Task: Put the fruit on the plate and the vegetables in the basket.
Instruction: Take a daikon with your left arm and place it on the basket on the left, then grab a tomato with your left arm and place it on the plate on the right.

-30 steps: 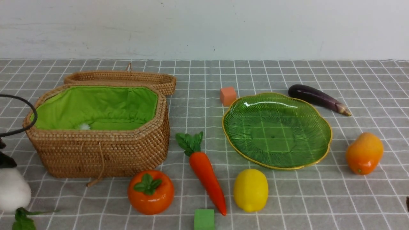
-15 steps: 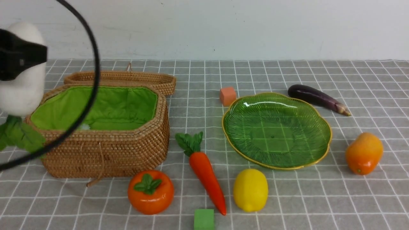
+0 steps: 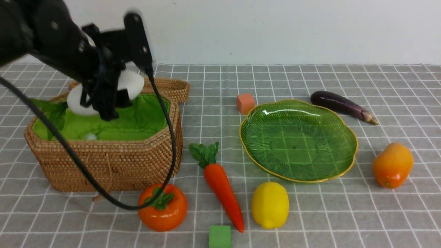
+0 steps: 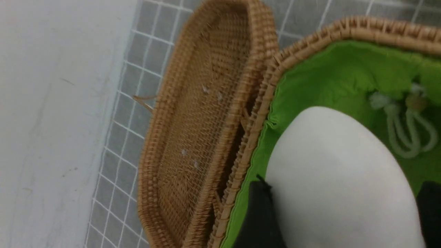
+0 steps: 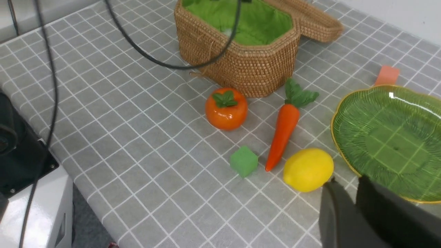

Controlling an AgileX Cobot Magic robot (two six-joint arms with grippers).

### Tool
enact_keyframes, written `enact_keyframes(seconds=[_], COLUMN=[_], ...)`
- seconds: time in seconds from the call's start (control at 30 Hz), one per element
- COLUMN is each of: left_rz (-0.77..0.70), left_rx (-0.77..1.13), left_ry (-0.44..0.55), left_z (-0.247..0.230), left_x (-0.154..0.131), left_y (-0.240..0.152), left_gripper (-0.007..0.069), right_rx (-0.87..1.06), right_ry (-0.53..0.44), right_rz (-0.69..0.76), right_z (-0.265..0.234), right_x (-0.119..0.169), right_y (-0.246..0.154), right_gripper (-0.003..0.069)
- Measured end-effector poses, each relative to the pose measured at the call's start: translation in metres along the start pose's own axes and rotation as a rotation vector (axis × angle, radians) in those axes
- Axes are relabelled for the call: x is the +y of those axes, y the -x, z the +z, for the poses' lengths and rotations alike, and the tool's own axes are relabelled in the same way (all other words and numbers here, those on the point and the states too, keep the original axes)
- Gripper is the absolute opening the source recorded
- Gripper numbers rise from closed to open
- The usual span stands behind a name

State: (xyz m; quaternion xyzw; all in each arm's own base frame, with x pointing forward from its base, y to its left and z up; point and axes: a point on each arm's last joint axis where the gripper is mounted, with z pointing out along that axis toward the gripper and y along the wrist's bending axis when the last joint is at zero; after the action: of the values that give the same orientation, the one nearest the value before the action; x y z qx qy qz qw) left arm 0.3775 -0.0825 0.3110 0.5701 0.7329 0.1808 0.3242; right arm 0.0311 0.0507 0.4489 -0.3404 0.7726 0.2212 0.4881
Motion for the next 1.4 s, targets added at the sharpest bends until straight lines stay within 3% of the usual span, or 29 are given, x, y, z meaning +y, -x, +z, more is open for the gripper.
enact_keyframes(seconds=[0.23,0.4,0.57,0.7,0.77,0.8,0.83,0.93,1.03,1.1,1.17,1.2,1.3,1.4], left_rz=[0.008,-0.050,-0.181,-0.394,-0.529,-0.544,-0.570,-0.581,-0.580,-0.537,-0.511,-0.468,-0.455,-0.453], left_rx=[0.026,0.010,-0.003,-0.036,-0.053,-0.054,-0.072,-0.069,-0.037,0.033,0.048,0.064,0.046,0.047], left_ry=[-0.015,0.020,0.041,0.024,-0.017,-0.021,-0.059,-0.145,-0.196,-0.225,-0.228,-0.234,-0.217,-0.178], left_z=[0.028,0.016,-0.010,-0.037,-0.058,-0.061,-0.074,-0.091,-0.094,-0.087,-0.082,-0.072,-0.060,-0.050], left_x=[-0.005,0.000,0.005,0.005,-0.002,-0.004,-0.016,-0.053,-0.085,-0.134,-0.151,-0.177,-0.200,-0.205], left_y=[-0.003,-0.001,0.000,0.003,0.013,0.014,0.028,0.048,0.058,0.060,0.059,0.055,0.051,0.049], left_gripper=[0.0517,0.0651,0.0659,0.0558,0.0375,0.0357,0.0176,-0.0004,-0.0013,-0.0013,-0.0013,-0.0013,0.0021,0.0132], right_rx=[0.002,-0.007,-0.023,-0.019,0.008,0.008,0.052,0.100,0.098,0.090,0.085,0.080,0.069,0.077], right_ry=[-0.001,-0.006,-0.012,-0.018,-0.015,-0.015,-0.006,0.003,0.003,0.001,0.000,-0.001,-0.003,0.002], right_rz=[0.007,0.006,0.006,0.003,0.006,0.007,0.017,0.037,0.052,0.063,0.067,0.075,0.086,0.097], right_z=[0.000,0.000,0.000,0.000,0.000,0.000,0.000,0.000,-0.001,-0.005,-0.006,-0.009,-0.013,-0.011], right_x=[0.000,-0.001,-0.001,-0.002,-0.001,-0.001,-0.001,0.000,0.001,0.004,0.005,0.006,0.009,0.010], right_y=[0.000,0.001,0.002,0.002,-0.001,-0.001,-0.005,-0.009,-0.011,-0.016,-0.019,-0.023,-0.028,-0.033], right_gripper=[0.0097,0.0097,0.0097,0.0097,0.0097,0.0097,0.0097,0.0097,0.0097,0.0097,0.0097,0.0097,0.0097,0.0097])
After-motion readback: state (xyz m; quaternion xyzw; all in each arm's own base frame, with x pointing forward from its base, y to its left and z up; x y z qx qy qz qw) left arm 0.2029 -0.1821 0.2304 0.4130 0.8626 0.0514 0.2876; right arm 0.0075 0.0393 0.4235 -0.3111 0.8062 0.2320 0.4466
